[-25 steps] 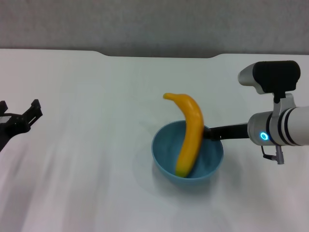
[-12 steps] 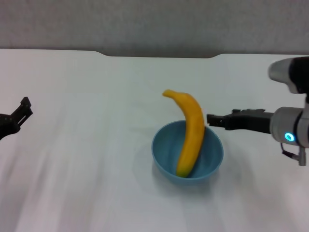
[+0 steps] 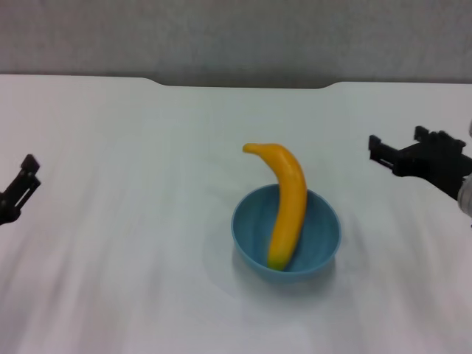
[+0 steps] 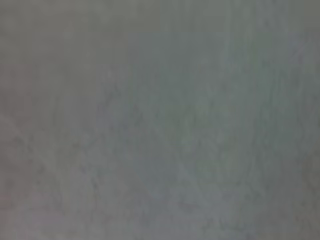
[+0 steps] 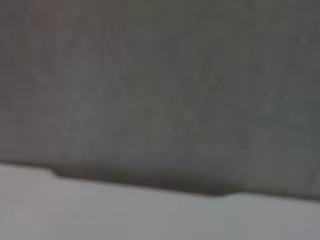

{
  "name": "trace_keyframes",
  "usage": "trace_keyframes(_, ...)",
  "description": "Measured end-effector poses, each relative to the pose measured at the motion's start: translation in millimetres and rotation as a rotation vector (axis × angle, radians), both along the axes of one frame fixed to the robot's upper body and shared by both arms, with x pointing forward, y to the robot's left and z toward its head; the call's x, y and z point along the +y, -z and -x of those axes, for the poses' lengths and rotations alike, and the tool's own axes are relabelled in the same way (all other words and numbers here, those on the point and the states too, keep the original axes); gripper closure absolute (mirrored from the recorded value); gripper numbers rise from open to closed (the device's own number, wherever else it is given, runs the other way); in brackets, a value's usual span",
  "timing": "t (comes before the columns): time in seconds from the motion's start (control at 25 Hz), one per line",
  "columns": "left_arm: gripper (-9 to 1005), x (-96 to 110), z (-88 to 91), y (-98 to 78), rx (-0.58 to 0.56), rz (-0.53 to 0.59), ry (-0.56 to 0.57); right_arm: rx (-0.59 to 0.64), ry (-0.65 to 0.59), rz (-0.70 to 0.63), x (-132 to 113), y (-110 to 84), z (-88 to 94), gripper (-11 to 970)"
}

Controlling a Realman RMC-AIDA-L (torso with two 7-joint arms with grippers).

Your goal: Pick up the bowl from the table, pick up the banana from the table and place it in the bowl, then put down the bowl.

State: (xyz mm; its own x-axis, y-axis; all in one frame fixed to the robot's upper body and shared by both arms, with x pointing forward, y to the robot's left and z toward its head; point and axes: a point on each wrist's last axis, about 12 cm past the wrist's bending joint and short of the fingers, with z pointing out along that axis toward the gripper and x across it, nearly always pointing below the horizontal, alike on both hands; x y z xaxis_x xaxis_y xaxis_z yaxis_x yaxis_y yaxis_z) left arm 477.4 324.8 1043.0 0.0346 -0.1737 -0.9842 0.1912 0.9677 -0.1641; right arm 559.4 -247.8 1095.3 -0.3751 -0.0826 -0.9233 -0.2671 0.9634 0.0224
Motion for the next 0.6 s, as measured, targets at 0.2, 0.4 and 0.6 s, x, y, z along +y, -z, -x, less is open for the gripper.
trace_keyframes(0.2,134,9,8.8,14.7,-0.054,-0.042,-0.033,-0.138,0.064,0.067,-1,21.7,11.1,103)
trace_keyframes(0.4,138,10,10.4,22.6,-0.036,-0.059,-0.049,-0.321,0.091,0.132,3,40.8,29.6,103)
trace_keyframes(0.6,144,11,14.0,30.6,0.001,-0.074,-0.054,-0.432,0.084,0.114,1,58.0,48.3,103)
